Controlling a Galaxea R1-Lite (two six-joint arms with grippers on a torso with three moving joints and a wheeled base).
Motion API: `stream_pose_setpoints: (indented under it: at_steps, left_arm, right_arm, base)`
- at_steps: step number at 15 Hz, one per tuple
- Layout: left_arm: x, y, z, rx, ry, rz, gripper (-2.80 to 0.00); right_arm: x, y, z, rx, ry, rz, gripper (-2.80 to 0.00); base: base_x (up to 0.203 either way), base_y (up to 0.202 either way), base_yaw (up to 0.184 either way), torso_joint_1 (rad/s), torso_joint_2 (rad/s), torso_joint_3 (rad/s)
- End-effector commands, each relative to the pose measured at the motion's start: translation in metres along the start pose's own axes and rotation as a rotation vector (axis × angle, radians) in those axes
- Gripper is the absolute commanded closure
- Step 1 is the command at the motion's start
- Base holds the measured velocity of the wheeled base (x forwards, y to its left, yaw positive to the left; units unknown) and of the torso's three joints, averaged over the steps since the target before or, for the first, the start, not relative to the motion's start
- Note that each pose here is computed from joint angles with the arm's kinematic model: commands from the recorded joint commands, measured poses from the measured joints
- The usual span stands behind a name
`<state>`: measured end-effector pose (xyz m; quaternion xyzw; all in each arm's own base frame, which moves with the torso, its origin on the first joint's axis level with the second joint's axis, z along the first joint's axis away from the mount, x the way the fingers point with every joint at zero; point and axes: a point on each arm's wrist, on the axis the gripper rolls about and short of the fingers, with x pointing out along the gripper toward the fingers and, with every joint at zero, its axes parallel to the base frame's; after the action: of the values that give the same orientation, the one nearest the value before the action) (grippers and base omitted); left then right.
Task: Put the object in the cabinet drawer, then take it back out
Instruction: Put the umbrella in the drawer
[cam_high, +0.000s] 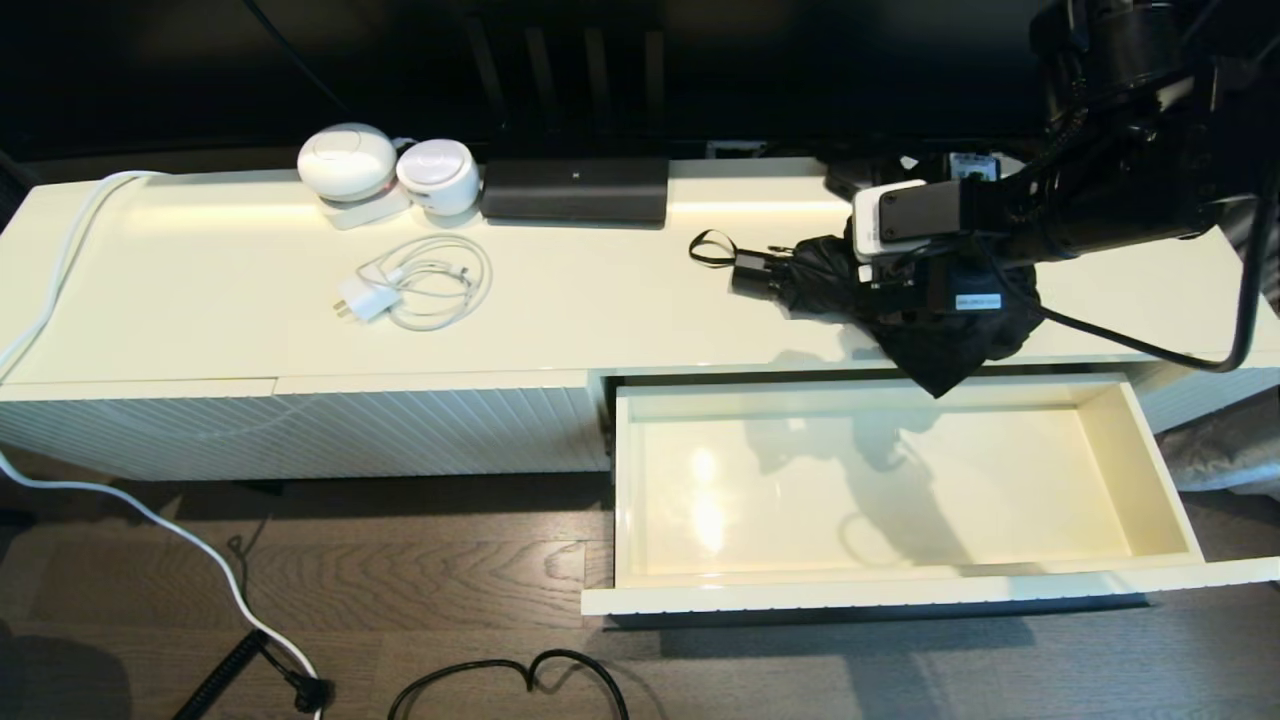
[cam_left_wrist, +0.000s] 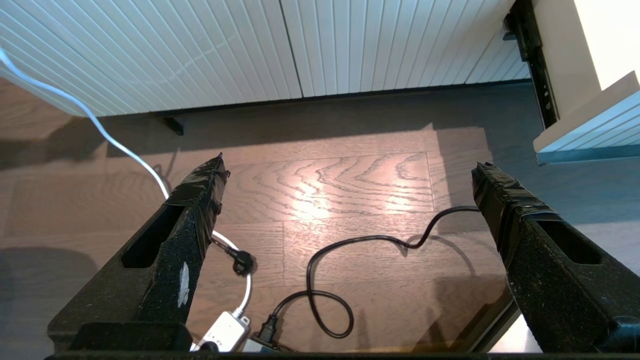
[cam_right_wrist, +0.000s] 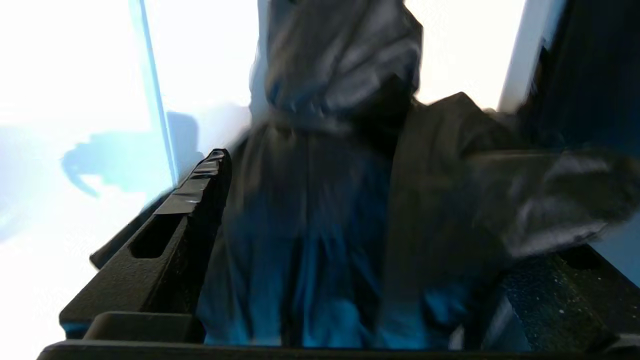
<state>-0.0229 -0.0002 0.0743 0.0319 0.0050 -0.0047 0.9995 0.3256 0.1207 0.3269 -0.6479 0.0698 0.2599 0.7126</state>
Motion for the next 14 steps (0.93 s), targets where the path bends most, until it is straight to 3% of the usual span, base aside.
stream_pose_setpoints:
  at_steps: [1, 6, 14]
  left_arm:
    - [0.000, 0.000, 0.000, 0.001, 0.001, 0.000, -2.80]
    - [0.000, 0.000, 0.000, 0.001, 0.002, 0.000, -2.80]
    - [0.000, 0.000, 0.000, 0.001, 0.002, 0.000, -2.80]
  right_arm:
    - [0.014, 0.005, 0.001, -0.017, 0.001, 0.030, -2.80]
    - [0.025, 0.003, -0.004, -0.075, 0.011, 0.025, -2.80]
    - [0.032, 0.004, -0.016, -0.053, 0.043, 0.032, -2.80]
  base:
    - [0.000, 0.000, 0.000, 0.000, 0.00, 0.000]
    - [0.000, 0.000, 0.000, 0.000, 0.00, 0.000]
    - [0.000, 0.000, 0.000, 0.000, 0.00, 0.000]
